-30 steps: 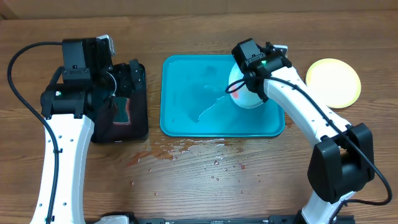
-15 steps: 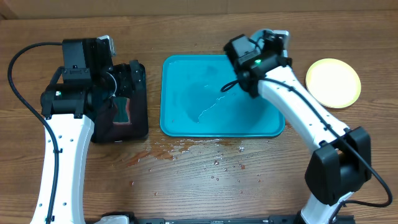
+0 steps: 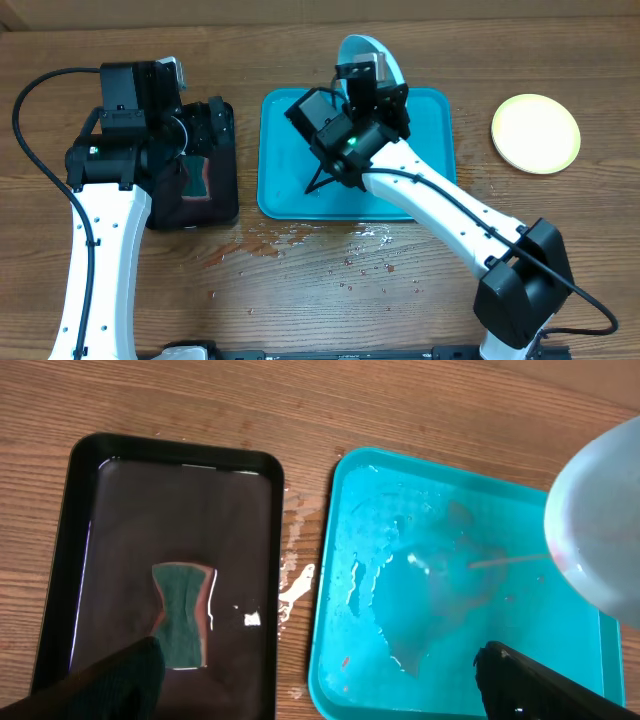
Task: Clean dirty plates on tray and stack at the side
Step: 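Lift the white plate off the teal tray with the right gripper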
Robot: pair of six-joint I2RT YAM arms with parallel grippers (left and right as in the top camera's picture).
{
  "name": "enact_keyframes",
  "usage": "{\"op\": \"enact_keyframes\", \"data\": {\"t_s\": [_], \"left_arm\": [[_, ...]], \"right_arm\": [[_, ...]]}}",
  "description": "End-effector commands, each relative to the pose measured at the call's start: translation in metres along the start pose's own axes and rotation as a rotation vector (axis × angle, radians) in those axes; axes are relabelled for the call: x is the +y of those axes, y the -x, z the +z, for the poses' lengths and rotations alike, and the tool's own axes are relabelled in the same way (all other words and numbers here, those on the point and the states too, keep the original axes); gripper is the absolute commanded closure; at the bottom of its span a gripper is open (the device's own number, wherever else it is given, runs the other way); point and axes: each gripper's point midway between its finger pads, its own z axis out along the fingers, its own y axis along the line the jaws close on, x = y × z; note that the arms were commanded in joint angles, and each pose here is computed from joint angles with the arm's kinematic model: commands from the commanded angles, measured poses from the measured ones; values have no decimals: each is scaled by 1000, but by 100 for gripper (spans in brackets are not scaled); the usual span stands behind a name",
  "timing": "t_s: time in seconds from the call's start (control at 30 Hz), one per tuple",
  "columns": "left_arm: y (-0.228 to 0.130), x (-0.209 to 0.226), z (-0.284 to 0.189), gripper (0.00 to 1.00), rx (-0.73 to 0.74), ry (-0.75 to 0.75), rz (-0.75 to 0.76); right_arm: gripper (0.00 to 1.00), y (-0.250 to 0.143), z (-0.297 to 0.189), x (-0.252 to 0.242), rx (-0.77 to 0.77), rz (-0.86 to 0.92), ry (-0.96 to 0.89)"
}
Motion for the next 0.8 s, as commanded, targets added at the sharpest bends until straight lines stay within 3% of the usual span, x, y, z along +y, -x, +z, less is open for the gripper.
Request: {"op": "enact_keyframes", "data": {"t_s": [0.0, 0.77], "left_arm": [[4, -5, -7, 0, -23, -17, 26], [3, -5, -7, 0, -20, -16, 26]], "right_arm": [[96, 21, -13, -22, -49, 38, -25], [96, 29, -17, -24, -78, -45, -52]]}}
